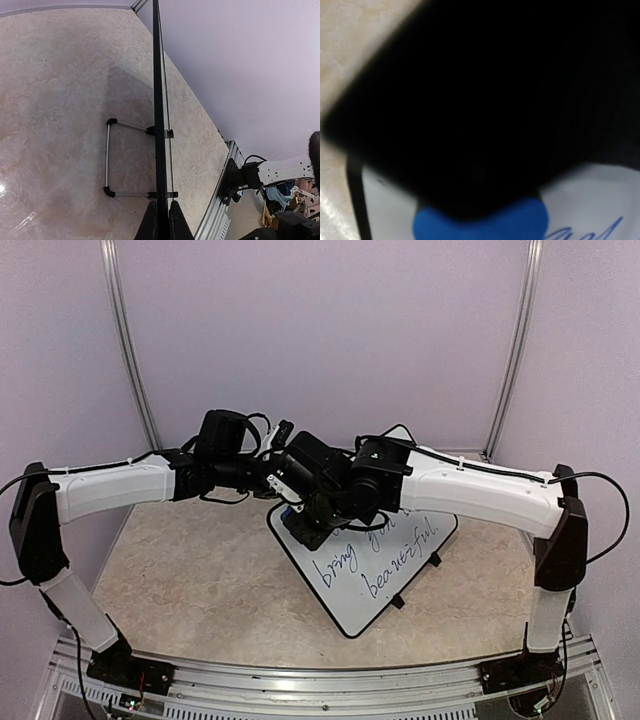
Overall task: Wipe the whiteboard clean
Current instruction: Erase the whiteboard at the center of the board.
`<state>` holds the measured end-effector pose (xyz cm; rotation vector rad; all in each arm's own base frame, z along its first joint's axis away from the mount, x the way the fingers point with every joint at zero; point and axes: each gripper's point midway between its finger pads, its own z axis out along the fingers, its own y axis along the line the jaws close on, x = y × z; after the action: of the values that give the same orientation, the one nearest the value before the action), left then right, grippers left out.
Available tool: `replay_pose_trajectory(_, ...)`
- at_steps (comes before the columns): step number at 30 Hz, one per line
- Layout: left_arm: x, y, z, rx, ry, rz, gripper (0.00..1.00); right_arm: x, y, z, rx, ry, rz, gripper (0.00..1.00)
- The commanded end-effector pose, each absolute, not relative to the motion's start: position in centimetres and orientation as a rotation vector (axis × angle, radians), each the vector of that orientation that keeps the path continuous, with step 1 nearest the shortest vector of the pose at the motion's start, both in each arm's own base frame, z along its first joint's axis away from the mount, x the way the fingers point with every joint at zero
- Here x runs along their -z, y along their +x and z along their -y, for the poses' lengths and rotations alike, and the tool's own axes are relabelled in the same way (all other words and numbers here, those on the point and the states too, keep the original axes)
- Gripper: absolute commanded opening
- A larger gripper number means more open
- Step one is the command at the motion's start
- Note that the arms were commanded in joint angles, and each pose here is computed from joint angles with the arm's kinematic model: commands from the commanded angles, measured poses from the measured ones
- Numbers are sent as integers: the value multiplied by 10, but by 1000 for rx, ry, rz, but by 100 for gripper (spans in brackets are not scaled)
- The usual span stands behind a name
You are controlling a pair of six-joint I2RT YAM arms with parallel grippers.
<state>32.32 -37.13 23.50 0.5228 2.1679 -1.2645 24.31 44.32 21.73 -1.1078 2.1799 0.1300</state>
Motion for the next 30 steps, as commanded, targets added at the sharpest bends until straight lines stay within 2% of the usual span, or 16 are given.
replay_pose_trajectory(1,-214,308,381,1295,562,-2223,0,-195,237,-428,-67,-1143,-2244,28)
replay_pose_trajectory(14,-217,308,380,1300,555,-2216,0,-168,220,-411,-47,-1175,-2313,28)
replay_pose_trajectory(18,-218,309,380,1300,552,-2210,0,-179,222,-405,-58,-1120,-2292,28)
replay_pose_trajectory(27,-237,316,376,1362,520,-2135,17,-267,238,-415,-243,-954,-2001,28)
replay_pose_trajectory(30,-251,317,373,1369,518,-2091,28,-283,235,-412,-294,-924,-1959,27)
